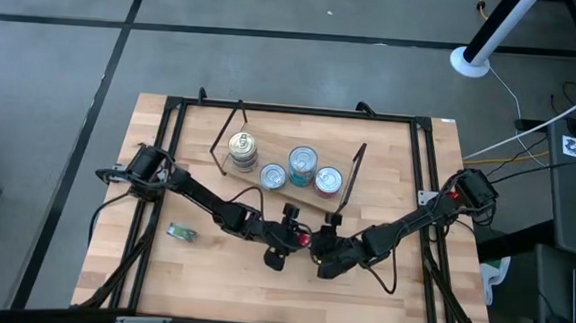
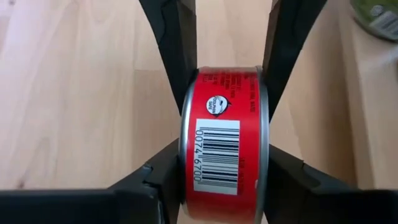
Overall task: Stack canned seafood by type on shelf
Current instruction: Stack the red tuna can on the red tuna can on the shelf, then stack the green tuna can on top of the green tuna can on the shelf
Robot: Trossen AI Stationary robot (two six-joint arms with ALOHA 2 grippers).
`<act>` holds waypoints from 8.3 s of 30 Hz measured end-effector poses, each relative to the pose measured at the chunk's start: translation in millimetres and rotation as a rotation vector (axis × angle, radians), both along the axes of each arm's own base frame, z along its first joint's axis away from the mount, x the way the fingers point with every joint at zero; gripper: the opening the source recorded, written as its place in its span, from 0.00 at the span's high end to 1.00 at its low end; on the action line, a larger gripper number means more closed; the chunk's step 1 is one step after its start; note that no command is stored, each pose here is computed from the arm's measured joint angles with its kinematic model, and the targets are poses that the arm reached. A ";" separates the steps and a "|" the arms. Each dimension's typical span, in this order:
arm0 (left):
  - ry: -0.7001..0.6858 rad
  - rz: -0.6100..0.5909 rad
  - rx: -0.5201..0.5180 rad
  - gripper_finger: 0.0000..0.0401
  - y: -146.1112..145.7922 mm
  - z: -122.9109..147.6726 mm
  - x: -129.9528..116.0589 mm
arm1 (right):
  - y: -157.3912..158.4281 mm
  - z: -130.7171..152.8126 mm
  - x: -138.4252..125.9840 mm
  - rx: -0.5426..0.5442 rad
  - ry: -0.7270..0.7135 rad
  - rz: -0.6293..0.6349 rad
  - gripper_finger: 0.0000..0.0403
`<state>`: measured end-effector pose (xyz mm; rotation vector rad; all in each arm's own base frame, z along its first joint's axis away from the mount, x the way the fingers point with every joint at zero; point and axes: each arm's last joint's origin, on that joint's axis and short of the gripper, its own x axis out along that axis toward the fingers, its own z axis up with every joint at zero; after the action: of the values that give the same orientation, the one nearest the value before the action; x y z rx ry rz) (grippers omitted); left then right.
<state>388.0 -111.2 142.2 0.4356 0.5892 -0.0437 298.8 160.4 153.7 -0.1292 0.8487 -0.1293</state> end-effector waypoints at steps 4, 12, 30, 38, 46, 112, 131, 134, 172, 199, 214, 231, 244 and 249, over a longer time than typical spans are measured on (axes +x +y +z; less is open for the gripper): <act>0.002 -0.025 0.019 0.63 -5.6 -0.1 -1.7 | 1.0 -0.1 -0.1 0.025 0.012 0.018 0.54; 0.007 -0.045 0.040 0.64 -12.0 -0.6 -4.0 | -1.1 -0.9 1.4 0.071 0.038 0.036 0.45; -0.095 -0.060 0.211 0.63 -20.3 44.8 -16.7 | 1.7 76.6 -6.5 0.014 0.394 0.053 0.41; -0.138 -0.052 0.489 0.62 -11.3 61.0 -9.2 | 11.1 115.7 -15.2 -0.062 0.428 0.074 0.41; -0.112 0.019 0.694 0.63 9.8 79.0 3.6 | 16.8 140.9 -23.8 -0.122 0.433 0.088 0.41; -0.104 0.065 0.830 0.61 94.6 41.5 40.5 | 7.5 162.0 -30.7 -0.256 0.445 0.044 0.41; -0.057 -0.021 0.769 0.61 101.6 33.9 39.6 | 7.4 161.9 -30.8 -0.258 0.447 0.046 0.41; -0.055 -0.007 0.749 0.61 105.3 33.5 39.5 | 7.4 162.0 -30.8 -0.258 0.447 0.046 0.41; -0.045 0.036 0.676 0.53 112.9 29.1 38.5 | 7.4 162.0 -30.9 -0.257 0.448 0.047 0.41; -0.095 0.024 0.616 0.42 87.9 31.1 38.3 | 8.7 161.3 -31.6 -0.214 0.476 0.063 0.41; -0.166 0.096 0.623 0.42 106.6 40.3 41.5 | 9.0 161.3 -31.2 -0.212 0.471 0.063 0.41; -0.218 0.108 0.595 0.42 72.1 52.6 36.6 | 11.2 161.6 -27.9 -0.189 0.435 0.065 0.41; -0.332 0.442 0.461 0.42 -33.6 75.2 -4.6 | 14.0 162.8 -22.0 -0.201 0.362 0.080 0.41; -0.335 0.444 0.408 0.42 -66.1 69.9 -22.8 | 14.5 163.1 -21.3 -0.221 0.364 0.119 0.41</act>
<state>365.2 -177.2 212.1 0.6808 0.3501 0.5730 277.5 174.9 316.8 -0.4191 1.1856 -0.0887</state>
